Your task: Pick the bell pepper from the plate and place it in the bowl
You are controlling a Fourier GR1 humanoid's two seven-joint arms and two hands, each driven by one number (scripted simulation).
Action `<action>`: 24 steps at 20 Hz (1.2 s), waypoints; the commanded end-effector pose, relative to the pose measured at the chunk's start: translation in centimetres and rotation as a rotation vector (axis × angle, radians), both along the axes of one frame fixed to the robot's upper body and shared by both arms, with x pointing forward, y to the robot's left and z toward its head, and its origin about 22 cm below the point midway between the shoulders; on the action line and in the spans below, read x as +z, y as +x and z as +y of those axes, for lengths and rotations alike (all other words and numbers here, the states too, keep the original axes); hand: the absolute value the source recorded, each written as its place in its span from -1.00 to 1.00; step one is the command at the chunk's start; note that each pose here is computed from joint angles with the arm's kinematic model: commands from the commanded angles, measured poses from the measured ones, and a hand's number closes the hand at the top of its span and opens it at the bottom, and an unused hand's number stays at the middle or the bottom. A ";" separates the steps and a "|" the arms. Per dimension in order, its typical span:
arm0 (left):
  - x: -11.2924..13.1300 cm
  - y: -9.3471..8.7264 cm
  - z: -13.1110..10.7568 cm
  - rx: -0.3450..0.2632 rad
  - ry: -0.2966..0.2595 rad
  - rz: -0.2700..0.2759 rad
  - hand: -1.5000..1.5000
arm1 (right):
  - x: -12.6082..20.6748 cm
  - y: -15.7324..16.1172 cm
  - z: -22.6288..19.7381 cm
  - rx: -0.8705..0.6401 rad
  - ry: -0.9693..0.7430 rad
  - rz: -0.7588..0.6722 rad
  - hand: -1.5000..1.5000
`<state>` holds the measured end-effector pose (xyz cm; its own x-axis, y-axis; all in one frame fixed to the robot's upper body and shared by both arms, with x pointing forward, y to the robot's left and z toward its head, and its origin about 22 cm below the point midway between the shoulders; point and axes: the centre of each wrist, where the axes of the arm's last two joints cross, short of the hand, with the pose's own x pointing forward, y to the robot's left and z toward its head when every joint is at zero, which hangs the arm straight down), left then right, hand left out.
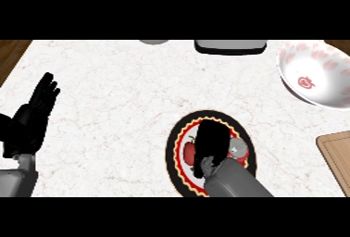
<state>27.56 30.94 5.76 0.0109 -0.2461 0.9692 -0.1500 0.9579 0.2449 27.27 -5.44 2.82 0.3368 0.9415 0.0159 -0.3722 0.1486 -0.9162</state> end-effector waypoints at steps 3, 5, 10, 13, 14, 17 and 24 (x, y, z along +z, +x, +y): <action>0.2 0.3 1.0 0.015 0.008 -0.007 0.00 | 0.8 2.9 -0.3 -0.196 -0.087 -0.118 1.00; -0.1 0.2 -0.6 -0.011 0.003 -0.019 0.00 | 2.5 7.9 -3.8 -0.248 -0.003 -0.109 1.00; 1.0 1.8 -1.6 -0.043 0.011 -0.032 0.00 | 8.0 14.4 -11.5 -0.336 0.122 -0.194 1.00; 0.8 1.0 -1.5 -0.038 0.009 -0.015 0.00 | 10.5 16.5 -10.2 -0.356 0.036 -0.262 1.00; 1.0 0.4 -0.9 -0.044 0.015 -0.034 0.00 | 10.1 16.6 -11.3 -0.369 0.011 -0.332 1.00; 0.9 0.9 -0.6 -0.041 0.006 -0.011 0.00 | 15.2 17.2 -9.6 -0.411 -0.077 -0.517 1.00; 0.3 1.5 0.1 -0.003 0.000 -0.011 0.00 | 20.9 17.4 -9.6 -0.487 -0.037 -0.812 1.00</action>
